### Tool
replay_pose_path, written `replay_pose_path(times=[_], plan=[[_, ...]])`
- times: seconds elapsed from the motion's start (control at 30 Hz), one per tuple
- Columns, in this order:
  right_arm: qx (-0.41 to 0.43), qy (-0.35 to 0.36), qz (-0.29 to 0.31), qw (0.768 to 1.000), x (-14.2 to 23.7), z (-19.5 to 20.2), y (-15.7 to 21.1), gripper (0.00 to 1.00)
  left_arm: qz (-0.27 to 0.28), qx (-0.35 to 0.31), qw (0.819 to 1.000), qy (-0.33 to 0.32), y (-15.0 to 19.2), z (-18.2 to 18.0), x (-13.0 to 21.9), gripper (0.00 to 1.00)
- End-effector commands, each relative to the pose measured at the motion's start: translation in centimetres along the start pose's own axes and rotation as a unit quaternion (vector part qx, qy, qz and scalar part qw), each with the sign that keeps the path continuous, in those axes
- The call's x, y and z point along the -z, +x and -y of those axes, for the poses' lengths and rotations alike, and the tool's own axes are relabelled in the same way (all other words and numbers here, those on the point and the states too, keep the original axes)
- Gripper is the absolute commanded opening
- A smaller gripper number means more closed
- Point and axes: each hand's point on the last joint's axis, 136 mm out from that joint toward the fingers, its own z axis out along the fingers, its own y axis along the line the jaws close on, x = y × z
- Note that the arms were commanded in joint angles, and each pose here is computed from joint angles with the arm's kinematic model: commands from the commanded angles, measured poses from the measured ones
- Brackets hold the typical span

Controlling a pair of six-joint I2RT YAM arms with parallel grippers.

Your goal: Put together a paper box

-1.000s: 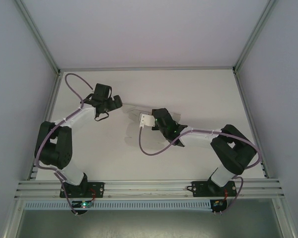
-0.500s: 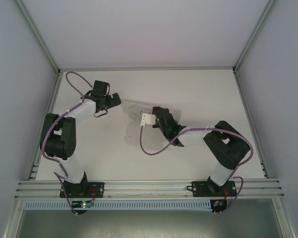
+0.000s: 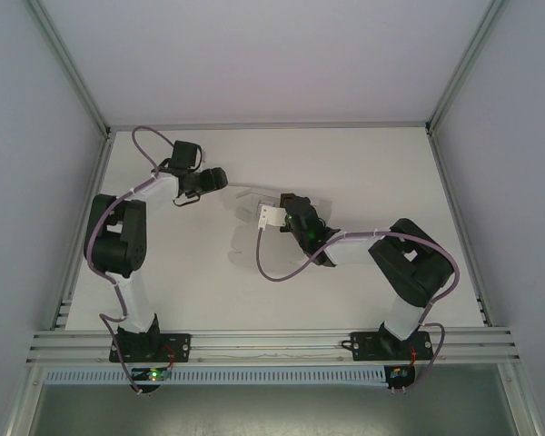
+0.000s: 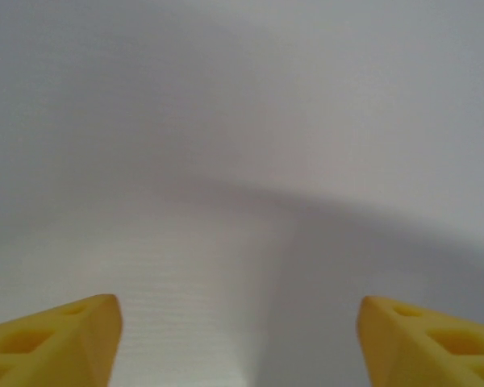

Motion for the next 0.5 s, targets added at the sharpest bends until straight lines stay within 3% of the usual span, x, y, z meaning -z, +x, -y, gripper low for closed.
replay_pose_path(times=[0.0, 0.17, 0.47], plan=[[-0.003, -0.052, -0.034, 0.998, 0.2, -3.3, 2.1, 0.00, -0.022, -0.046, 0.994, 0.096, 2.3, 3.7, 1.4, 0.69], [-0.006, -0.045, -0.038, 0.998, 0.6, -3.1, 2.0, 0.00, -0.027, -0.056, 0.989, 0.136, 4.4, 5.2, 2.6, 0.48], [-0.003, -0.041, -0.040, 0.998, 1.6, -3.6, 1.6, 0.00, -0.022, -0.051, 0.982, 0.180, 7.6, 7.3, 4.1, 0.36]])
